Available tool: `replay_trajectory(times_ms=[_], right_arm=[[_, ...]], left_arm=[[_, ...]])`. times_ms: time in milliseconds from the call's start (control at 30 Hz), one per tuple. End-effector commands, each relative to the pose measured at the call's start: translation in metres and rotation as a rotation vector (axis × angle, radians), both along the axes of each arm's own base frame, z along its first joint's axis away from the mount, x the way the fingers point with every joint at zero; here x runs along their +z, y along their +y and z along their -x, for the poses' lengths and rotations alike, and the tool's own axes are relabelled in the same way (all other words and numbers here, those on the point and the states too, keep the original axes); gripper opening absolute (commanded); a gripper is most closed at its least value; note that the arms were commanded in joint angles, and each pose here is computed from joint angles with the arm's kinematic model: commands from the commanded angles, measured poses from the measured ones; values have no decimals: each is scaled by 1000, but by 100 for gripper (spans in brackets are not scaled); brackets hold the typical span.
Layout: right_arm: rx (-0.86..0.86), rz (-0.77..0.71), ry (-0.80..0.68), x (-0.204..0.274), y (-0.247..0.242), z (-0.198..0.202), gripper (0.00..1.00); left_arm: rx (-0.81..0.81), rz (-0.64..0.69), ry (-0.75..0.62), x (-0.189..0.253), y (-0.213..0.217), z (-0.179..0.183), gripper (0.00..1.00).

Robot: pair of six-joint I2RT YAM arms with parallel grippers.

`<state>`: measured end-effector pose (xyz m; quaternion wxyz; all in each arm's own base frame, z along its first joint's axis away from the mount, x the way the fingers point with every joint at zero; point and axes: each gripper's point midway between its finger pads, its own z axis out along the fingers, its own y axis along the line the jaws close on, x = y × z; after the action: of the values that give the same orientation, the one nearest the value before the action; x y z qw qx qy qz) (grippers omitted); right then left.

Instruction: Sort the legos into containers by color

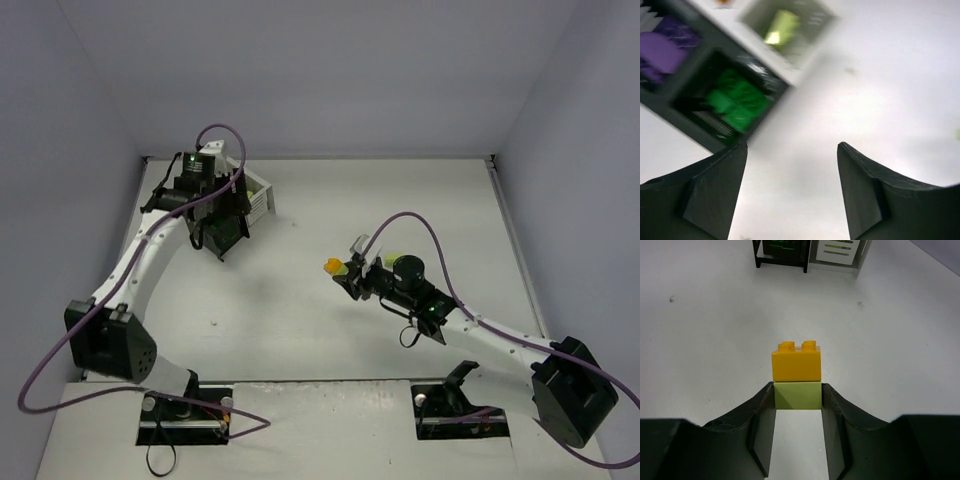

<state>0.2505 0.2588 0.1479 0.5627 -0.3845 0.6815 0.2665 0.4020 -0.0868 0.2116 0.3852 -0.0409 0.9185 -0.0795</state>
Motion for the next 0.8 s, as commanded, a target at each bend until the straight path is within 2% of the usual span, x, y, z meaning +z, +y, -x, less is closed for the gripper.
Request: replay_trajectory(times_ms=[0, 167, 200, 233, 367, 500, 767], right_arm=[[42, -112, -114, 42, 9, 0, 0], [74, -131, -129, 48, 11, 6, 0], [94, -137, -132, 50, 14, 9, 0], [97, -140, -135, 51, 14, 10, 0], [105, -145, -138, 53, 14, 12, 0], [117, -153, -146, 56, 14, 15, 0], [128, -163, -156, 60, 14, 18, 0]], left_arm=[[-233, 246, -140, 70, -70, 40, 68], [-461, 392, -129, 76, -141, 95, 74], [-573, 438, -97, 71, -175, 120, 75], [-619, 437, -89, 67, -189, 130, 75], [-667, 401, -66, 52, -205, 137, 75], [-752, 423, -50, 45, -227, 147, 75], [-780, 415, -38, 35, -235, 146, 73]])
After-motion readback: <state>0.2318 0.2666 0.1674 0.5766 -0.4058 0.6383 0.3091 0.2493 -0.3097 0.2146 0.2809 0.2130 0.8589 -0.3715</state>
